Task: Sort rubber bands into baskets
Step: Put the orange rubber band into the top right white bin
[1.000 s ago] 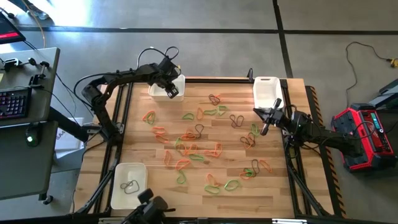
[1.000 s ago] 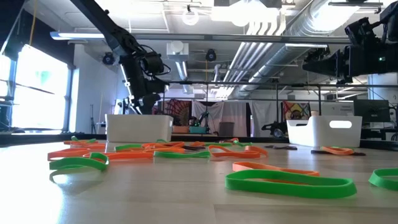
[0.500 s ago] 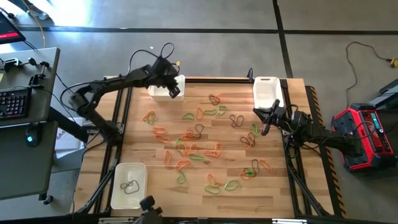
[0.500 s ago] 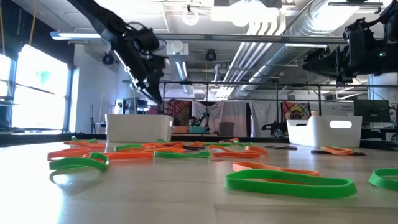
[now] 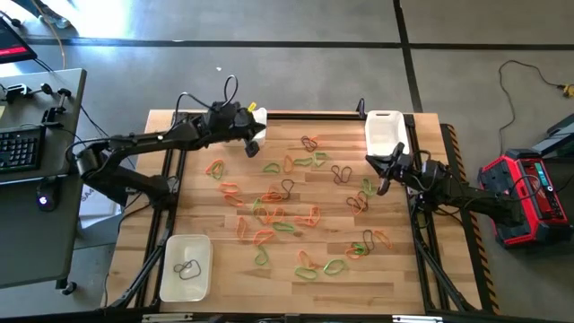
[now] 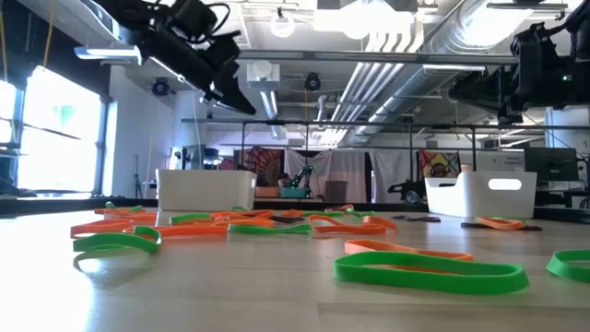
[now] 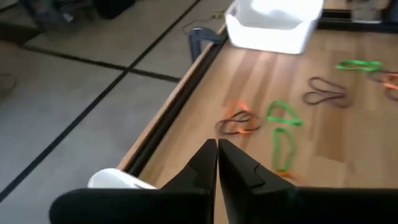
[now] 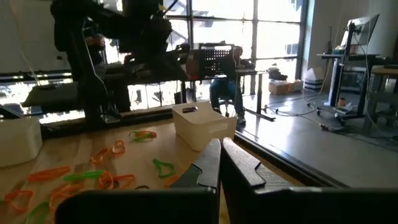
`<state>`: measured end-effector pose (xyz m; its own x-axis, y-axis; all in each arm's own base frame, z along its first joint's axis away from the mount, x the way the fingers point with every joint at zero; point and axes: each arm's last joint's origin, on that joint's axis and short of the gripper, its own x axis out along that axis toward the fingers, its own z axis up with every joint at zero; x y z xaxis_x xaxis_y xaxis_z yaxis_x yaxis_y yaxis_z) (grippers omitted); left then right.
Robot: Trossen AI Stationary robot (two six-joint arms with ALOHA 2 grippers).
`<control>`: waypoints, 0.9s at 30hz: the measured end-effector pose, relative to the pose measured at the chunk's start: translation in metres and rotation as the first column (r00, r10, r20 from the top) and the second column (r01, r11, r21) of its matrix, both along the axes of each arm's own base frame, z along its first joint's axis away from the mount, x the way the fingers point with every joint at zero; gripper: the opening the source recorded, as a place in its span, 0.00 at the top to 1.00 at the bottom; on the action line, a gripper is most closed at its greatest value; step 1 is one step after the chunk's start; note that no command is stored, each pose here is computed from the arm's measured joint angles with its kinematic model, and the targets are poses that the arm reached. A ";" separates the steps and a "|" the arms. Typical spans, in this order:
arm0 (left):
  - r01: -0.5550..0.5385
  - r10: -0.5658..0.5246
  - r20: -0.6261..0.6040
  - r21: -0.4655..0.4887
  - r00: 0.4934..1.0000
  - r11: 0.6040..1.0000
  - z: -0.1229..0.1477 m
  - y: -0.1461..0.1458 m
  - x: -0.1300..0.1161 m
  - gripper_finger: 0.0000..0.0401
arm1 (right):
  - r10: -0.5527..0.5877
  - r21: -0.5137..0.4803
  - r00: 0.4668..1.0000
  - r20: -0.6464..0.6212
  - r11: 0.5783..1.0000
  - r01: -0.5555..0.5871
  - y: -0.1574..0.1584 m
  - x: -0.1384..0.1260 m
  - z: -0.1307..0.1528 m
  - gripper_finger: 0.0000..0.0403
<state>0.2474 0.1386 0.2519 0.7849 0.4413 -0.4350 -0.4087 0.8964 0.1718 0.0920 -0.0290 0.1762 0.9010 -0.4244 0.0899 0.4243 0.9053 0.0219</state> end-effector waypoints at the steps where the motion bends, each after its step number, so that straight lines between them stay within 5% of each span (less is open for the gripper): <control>1: 0.013 -0.013 0.011 0.007 1.000 1.000 -0.001 -0.004 0.000 0.99 | 0.001 0.007 1.000 0.027 1.000 -0.001 0.000 0.000 0.002 1.00; 5: 0.058 -0.060 0.053 0.034 0.997 0.998 -0.009 -0.019 0.002 0.99 | 0.005 0.065 0.994 0.108 0.998 -0.012 0.000 0.000 0.007 1.00; 15: 0.148 -0.158 0.176 0.068 0.972 0.987 -0.033 -0.052 0.003 0.99 | 0.023 0.125 1.000 0.006 0.992 -0.023 -0.003 0.013 -0.001 0.99; 27: 0.158 -0.181 0.293 0.101 0.939 0.982 -0.047 -0.065 -0.005 0.99 | 0.016 0.194 0.989 -0.146 0.981 0.013 -0.012 0.047 0.030 0.75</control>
<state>0.2422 0.0732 0.2053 0.9397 0.3123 -0.1393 -0.2946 0.9462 0.1339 0.1387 -0.0407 0.2067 0.8989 -0.4196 -0.1264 0.4346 0.8905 0.1348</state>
